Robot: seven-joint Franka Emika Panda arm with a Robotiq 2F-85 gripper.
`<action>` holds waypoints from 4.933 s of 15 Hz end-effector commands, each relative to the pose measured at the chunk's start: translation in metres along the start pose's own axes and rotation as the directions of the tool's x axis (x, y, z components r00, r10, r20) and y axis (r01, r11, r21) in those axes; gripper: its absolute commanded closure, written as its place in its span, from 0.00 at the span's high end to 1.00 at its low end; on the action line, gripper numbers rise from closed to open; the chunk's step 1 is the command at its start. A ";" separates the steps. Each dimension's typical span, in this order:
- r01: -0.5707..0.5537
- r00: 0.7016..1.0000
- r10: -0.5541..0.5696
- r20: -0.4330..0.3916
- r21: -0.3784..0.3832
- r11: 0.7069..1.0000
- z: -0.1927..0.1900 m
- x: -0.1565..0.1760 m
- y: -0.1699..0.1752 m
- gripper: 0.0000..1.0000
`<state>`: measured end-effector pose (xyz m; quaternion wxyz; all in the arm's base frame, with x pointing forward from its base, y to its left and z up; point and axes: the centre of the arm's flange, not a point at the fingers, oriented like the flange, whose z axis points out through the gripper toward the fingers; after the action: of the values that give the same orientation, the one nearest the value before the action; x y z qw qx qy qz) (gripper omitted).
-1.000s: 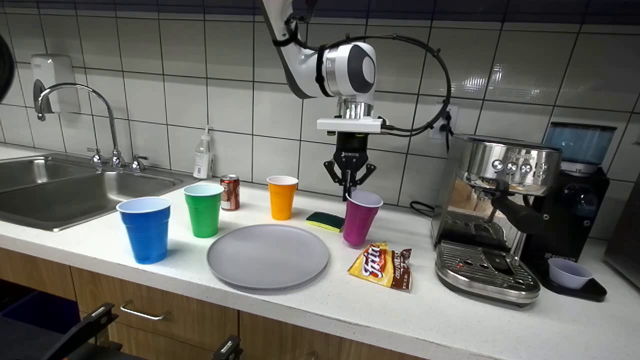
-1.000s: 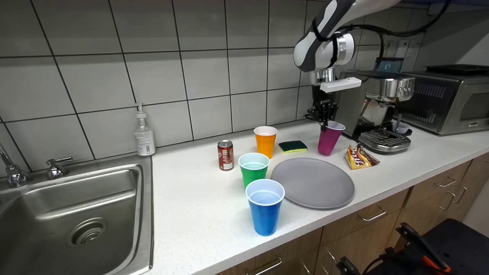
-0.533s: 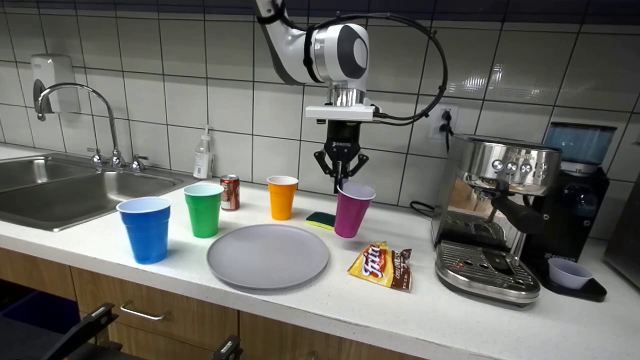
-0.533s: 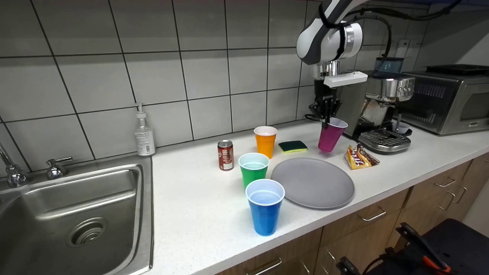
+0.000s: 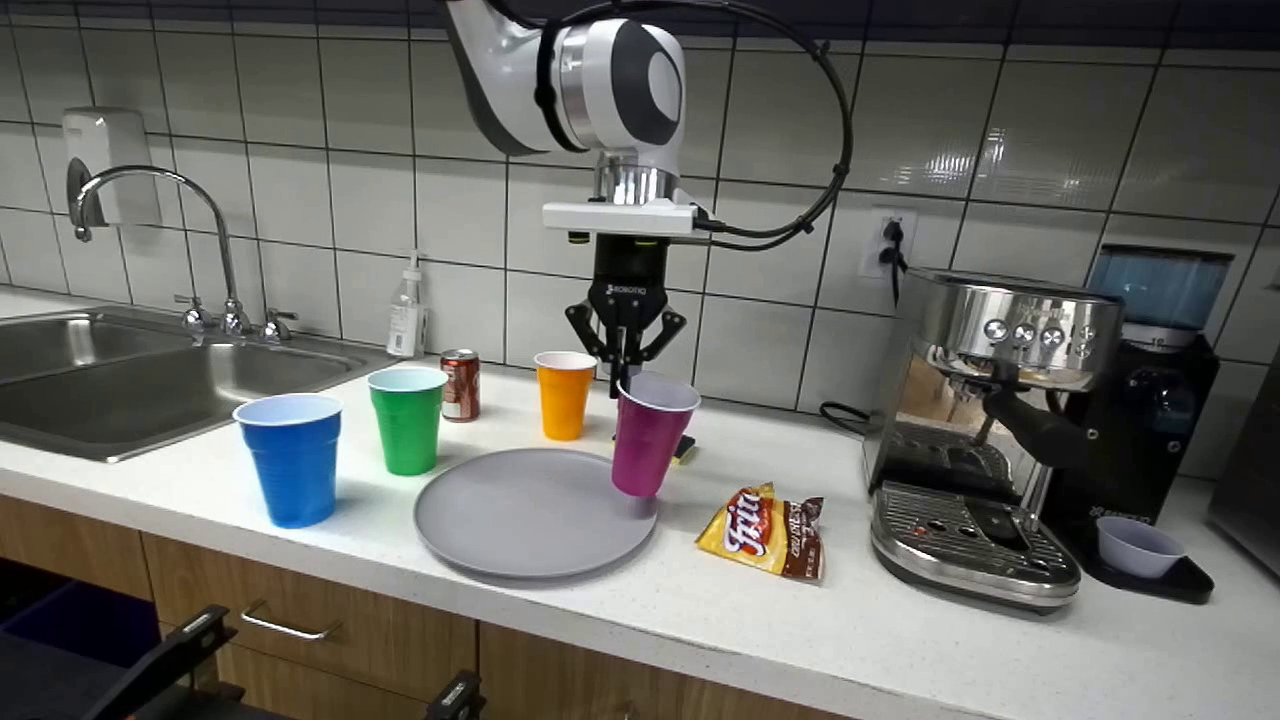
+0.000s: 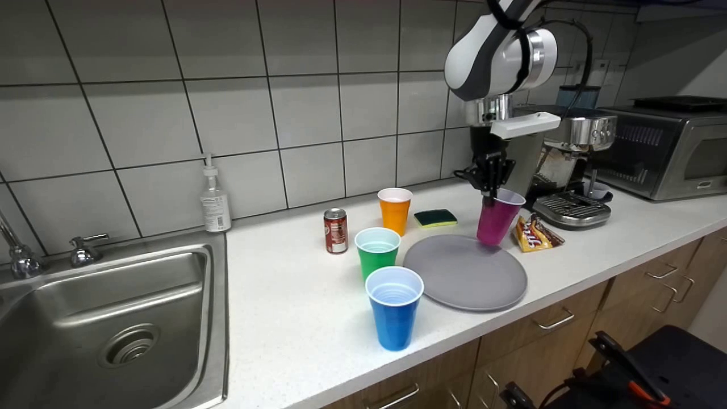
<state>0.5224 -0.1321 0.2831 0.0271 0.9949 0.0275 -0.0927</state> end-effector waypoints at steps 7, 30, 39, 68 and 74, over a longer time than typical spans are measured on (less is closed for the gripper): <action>0.074 0.997 -0.073 0.023 -0.034 0.997 0.018 -0.061 -0.051 0.01; 0.073 0.997 -0.073 0.005 -0.021 0.997 0.013 -0.071 -0.069 1.00; 0.055 0.996 -0.057 -0.068 -0.029 0.998 -0.013 -0.048 -0.069 1.00; -0.433 0.883 0.447 -0.141 0.119 0.893 -0.014 0.149 -0.074 1.00; -0.492 0.854 0.505 -0.127 0.120 0.862 -0.002 0.169 -0.076 1.00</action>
<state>0.6651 -0.0495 0.2512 0.0081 0.9777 -0.2098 0.0031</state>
